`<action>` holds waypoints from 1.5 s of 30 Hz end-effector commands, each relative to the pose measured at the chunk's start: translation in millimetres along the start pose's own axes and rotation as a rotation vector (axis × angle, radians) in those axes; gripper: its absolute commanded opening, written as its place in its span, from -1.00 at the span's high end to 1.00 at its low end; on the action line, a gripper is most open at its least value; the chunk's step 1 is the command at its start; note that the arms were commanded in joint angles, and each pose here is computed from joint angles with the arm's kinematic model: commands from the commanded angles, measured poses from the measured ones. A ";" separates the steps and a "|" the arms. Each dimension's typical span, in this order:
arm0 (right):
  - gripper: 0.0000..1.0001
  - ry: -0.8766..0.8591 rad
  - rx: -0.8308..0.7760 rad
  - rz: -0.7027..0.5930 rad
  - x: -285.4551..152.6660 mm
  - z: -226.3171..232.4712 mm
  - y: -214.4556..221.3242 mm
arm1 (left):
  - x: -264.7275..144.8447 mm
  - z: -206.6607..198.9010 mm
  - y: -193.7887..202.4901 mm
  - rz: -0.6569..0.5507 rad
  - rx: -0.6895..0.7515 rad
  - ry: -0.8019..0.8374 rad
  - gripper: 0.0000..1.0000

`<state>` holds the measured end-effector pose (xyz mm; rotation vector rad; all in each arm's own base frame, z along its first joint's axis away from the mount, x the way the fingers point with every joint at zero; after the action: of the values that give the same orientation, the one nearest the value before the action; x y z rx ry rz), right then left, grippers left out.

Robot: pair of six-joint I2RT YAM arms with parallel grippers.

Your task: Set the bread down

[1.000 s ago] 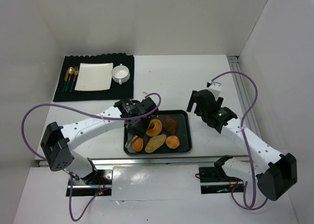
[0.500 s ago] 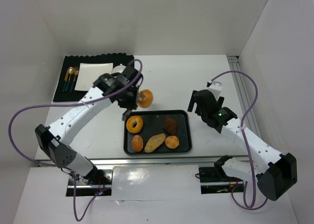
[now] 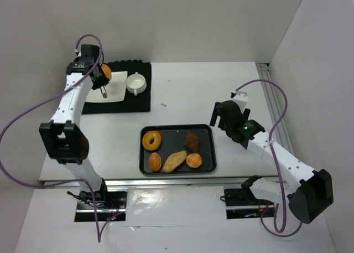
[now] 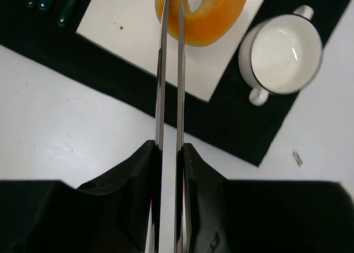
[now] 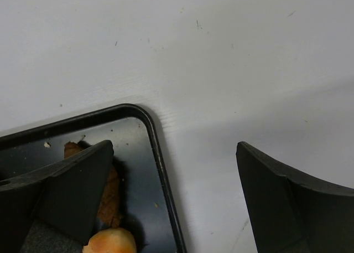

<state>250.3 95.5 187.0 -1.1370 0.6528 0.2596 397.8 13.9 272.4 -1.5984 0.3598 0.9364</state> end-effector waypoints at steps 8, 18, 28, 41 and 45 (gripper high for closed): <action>-0.98 -0.033 0.026 -0.043 3.2 18.4 -14.1 | 103.0 -4.1 -27.0 0.039 -0.044 0.030 0.40; -0.98 -0.029 0.016 -0.025 6.9 19.1 -10.0 | 66.5 0.1 -30.6 -0.015 -0.028 0.043 -0.12; -0.98 -0.048 0.033 -0.044 -1.4 15.0 -12.9 | 6.5 -12.8 -46.0 -0.144 0.013 0.114 -0.05; -0.98 -0.037 0.053 -0.058 -4.9 8.7 -12.5 | 15.0 -203.5 12.0 -0.172 0.375 0.487 -0.05; -0.98 -0.001 0.053 -0.059 -7.0 1.3 -11.4 | 53.8 -251.7 27.7 -0.152 0.420 0.467 -0.11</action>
<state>253.3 97.0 189.7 -1.1216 0.6389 0.2458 481.1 -198.8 228.8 -1.4380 0.7353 0.3398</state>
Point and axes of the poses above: each gripper's point midway between its finger pads, its own x axis out along the fingers, its own z axis along the line the jaws close on, y = z × x, the point moved 5 cm from there along -x, back along the fingers, and after that the axes turned 12 degrees about x, right-handed, at the moved point
